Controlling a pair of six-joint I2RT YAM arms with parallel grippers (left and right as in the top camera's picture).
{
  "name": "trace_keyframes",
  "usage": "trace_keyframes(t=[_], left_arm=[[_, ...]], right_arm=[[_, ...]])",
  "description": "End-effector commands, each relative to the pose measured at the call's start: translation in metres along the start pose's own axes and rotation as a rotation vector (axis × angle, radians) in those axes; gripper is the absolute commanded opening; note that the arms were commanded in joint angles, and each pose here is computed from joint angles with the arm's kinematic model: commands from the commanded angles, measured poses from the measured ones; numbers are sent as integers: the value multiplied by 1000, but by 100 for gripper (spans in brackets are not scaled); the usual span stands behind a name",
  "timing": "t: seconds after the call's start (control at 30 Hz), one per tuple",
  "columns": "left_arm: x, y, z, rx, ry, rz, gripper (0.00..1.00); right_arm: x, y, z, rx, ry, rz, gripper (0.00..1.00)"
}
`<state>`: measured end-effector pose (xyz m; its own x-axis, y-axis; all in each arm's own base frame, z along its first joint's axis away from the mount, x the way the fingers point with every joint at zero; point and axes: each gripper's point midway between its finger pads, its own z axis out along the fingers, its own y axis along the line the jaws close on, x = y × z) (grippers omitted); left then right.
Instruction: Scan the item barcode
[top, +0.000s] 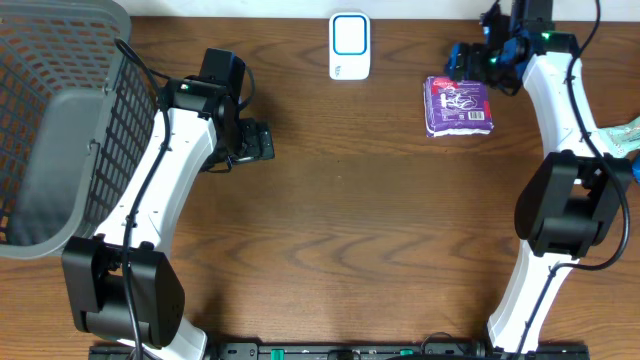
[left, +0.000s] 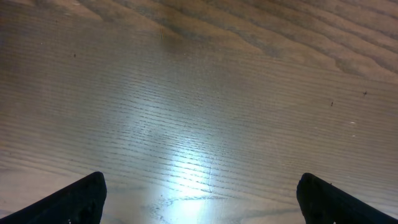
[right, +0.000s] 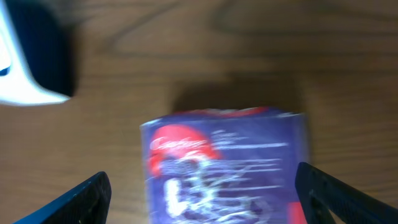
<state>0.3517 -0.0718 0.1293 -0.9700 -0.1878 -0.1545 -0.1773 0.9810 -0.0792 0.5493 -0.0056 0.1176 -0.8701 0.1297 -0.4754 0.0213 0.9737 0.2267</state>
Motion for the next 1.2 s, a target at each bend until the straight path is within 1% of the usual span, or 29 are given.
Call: trace_keyframes(t=[0.0,0.13,0.27,0.33,0.4,0.5,0.53,0.57,0.6,0.67,0.77,0.87,0.97,1.07,1.17], left_arm=[[0,3,-1,-12,-5,13,98],[0,3,-1,-12,-5,13,98],[0,3,-1,-12,-5,12,98],[0,3,-1,-12,-5,13,98],[0,3,-1,-12,-5,12,98],[0,3,-1,-12,-5,13,98],[0,3,-1,-12,-5,13,98],[0,3,-1,-12,-5,12,98],[0,3,-1,-12,-5,13,97],[0,3,-1,-12,-5,13,98],[0,3,-1,-12,-5,13,98],[0,3,-1,-12,-5,13,98],[0,3,-1,-12,-5,12,98],[0,3,-1,-12,-5,12,98],[0,3,-1,-12,-5,12,98]], right_arm=[[4,-19,8,84,1,28,89],[16,-29,25,99,10,33,89],[41,-30,41,76,61,52,89],[51,-14,46,-17,90,58,89],[58,19,42,-202,121,47,89],[62,59,29,-416,150,55,88],[64,68,25,-461,160,59,89],[67,77,22,-494,177,66,93],[70,81,21,-498,193,81,99],[76,88,19,-488,225,98,99],[78,90,17,-445,231,84,99],[72,75,17,-316,206,110,99],[67,52,19,-186,178,145,97],[68,38,23,-120,175,167,90],[69,31,29,-92,177,193,89]])
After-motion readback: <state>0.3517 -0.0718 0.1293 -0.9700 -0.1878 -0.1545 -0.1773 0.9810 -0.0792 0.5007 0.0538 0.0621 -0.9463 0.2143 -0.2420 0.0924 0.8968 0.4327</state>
